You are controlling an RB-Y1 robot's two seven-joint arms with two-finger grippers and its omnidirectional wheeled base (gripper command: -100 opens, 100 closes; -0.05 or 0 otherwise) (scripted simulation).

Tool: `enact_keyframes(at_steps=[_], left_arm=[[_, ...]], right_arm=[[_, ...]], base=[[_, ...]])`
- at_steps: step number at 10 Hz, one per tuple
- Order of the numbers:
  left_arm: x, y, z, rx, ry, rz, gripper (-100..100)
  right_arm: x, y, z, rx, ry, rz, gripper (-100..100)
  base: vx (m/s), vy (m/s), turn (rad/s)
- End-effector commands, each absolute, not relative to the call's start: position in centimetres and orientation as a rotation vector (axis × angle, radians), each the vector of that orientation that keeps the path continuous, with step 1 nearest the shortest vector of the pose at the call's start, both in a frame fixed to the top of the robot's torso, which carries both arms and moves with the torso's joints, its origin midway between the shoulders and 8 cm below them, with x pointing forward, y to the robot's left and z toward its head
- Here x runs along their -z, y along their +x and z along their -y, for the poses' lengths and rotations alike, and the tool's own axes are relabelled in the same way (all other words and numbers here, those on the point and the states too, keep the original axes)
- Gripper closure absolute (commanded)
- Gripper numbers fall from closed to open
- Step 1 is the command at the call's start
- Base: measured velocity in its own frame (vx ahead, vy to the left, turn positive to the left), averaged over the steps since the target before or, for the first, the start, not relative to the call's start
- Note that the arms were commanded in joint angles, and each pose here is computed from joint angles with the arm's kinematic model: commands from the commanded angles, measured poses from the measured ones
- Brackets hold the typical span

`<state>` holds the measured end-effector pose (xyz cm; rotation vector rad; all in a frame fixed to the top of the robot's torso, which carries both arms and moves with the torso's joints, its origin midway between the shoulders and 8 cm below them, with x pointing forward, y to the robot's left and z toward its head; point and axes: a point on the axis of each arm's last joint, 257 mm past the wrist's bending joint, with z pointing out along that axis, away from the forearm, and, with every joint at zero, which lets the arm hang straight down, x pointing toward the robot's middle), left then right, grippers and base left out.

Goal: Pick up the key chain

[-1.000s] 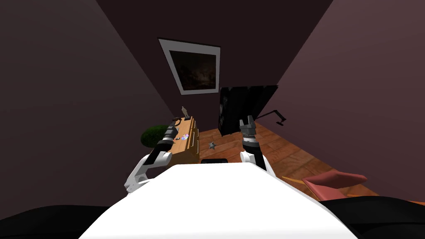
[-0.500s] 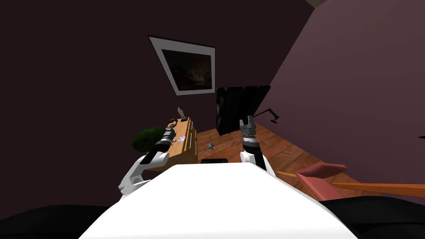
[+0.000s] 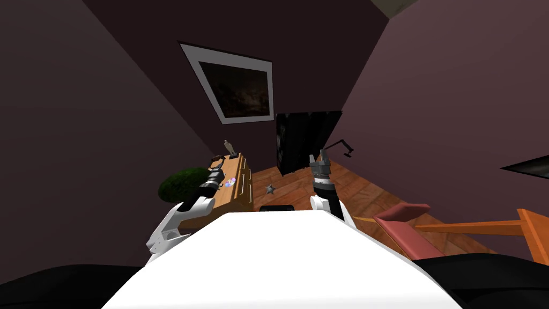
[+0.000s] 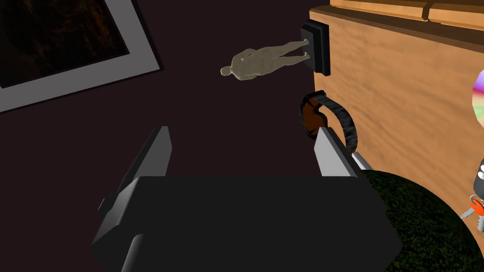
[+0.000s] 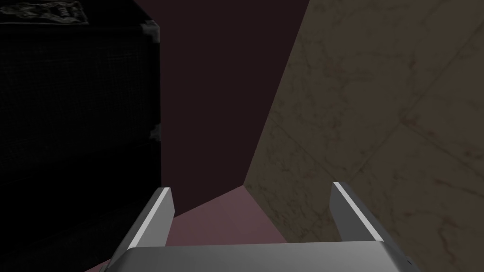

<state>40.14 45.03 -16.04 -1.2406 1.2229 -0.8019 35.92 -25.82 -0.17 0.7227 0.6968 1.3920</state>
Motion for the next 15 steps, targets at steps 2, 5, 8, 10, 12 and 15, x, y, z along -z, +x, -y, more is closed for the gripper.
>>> enact_keyframes(at_steps=[2,5,8,10,12,15], left_arm=[[18.0,39.2,-47.5,0.746,-1.334,-1.240,-100],[20.0,38.0,-49.2,0.695,-1.420,-1.260,-100],[22.0,36.7,-50.7,0.646,-1.507,-1.276,-100],[23.6,35.4,-52.0,0.606,-1.583,-1.284,-100],[25.3,33.8,-53.2,0.567,-1.662,-1.289,-100],[27.2,31.9,-54.3,0.519,-1.753,-1.297,-100]], right_arm=[[0.2,35.9,25.8,-1.392,0.723,-0.697,0],[0.2,35.9,25.8,-1.392,0.723,-0.697,0],[0.2,35.9,25.8,-1.392,0.723,-0.697,0],[0.2,35.9,25.8,-1.392,0.723,-0.697,0],[0.2,35.9,25.8,-1.392,0.723,-0.697,0],[0.2,35.9,25.8,-1.392,0.723,-0.697,0]], base=[[0.027,-0.018,-0.142],[0.024,-0.009,-0.057],[0.039,0.000,-0.112],[0.024,0.000,-0.051],[0.040,0.011,-0.134],[0.045,0.022,-0.075]])
